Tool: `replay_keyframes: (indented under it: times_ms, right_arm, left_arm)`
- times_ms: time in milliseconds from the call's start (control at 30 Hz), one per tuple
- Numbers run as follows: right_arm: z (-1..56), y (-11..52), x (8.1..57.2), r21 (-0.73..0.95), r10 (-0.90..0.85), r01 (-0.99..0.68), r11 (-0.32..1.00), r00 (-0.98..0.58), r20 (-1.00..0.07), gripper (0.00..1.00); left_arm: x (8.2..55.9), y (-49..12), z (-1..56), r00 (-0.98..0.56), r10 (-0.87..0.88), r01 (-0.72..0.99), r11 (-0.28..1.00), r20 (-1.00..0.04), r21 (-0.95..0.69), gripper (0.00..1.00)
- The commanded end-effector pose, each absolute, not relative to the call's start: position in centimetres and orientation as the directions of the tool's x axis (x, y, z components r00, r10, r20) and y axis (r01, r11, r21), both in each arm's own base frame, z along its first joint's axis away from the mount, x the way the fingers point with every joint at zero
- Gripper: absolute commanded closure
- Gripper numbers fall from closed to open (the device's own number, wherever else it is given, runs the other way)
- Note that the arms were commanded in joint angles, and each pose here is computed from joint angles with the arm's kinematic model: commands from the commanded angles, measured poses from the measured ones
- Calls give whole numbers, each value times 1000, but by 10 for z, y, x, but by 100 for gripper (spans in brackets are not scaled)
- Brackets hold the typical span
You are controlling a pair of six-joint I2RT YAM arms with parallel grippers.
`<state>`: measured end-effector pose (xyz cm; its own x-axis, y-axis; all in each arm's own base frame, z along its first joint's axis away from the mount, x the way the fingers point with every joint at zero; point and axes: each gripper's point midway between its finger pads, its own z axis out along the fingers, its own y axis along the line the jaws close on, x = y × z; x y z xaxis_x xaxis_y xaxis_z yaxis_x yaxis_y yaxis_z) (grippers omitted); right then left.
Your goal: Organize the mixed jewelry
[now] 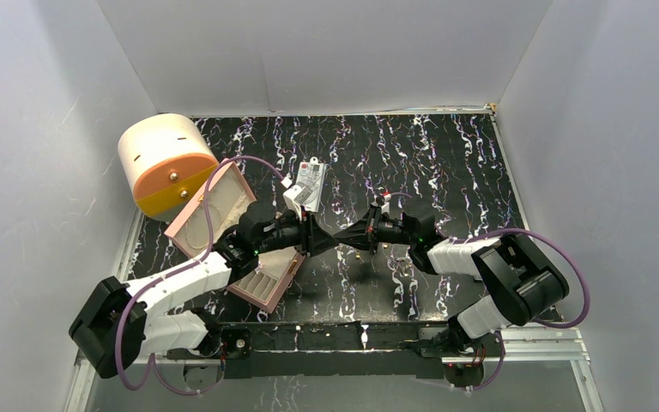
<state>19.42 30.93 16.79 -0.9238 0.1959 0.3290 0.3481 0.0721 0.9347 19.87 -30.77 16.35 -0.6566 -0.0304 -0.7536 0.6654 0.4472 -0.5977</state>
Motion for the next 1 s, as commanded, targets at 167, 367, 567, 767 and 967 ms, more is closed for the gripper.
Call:
replay_keyframes:
  times_ms: [167, 367, 567, 767, 967]
  right_arm:
    - [172, 307, 192, 946, 184, 322, 47, -933, 308, 100]
    - [171, 306, 193, 945, 187, 324, 48, -932, 310, 100]
    - [170, 306, 193, 945, 192, 325, 47, -931, 310, 100]
    - [169, 304, 194, 945, 196, 323, 46, -931, 308, 86]
    - [166, 296, 196, 935, 222, 351, 42, -916, 334, 51]
  left_arm:
    - [202, -314, 179, -616, -38, 703, 426, -787, -570, 76]
    - [201, -314, 179, -611, -36, 706, 428, -791, -565, 87]
    - [203, -312, 178, -610, -33, 703, 438, -792, -560, 89]
    - [207, -310, 176, -608, -32, 692, 468, -793, -549, 91]
    - [215, -302, 173, -615, -33, 654, 537, -788, -533, 93]
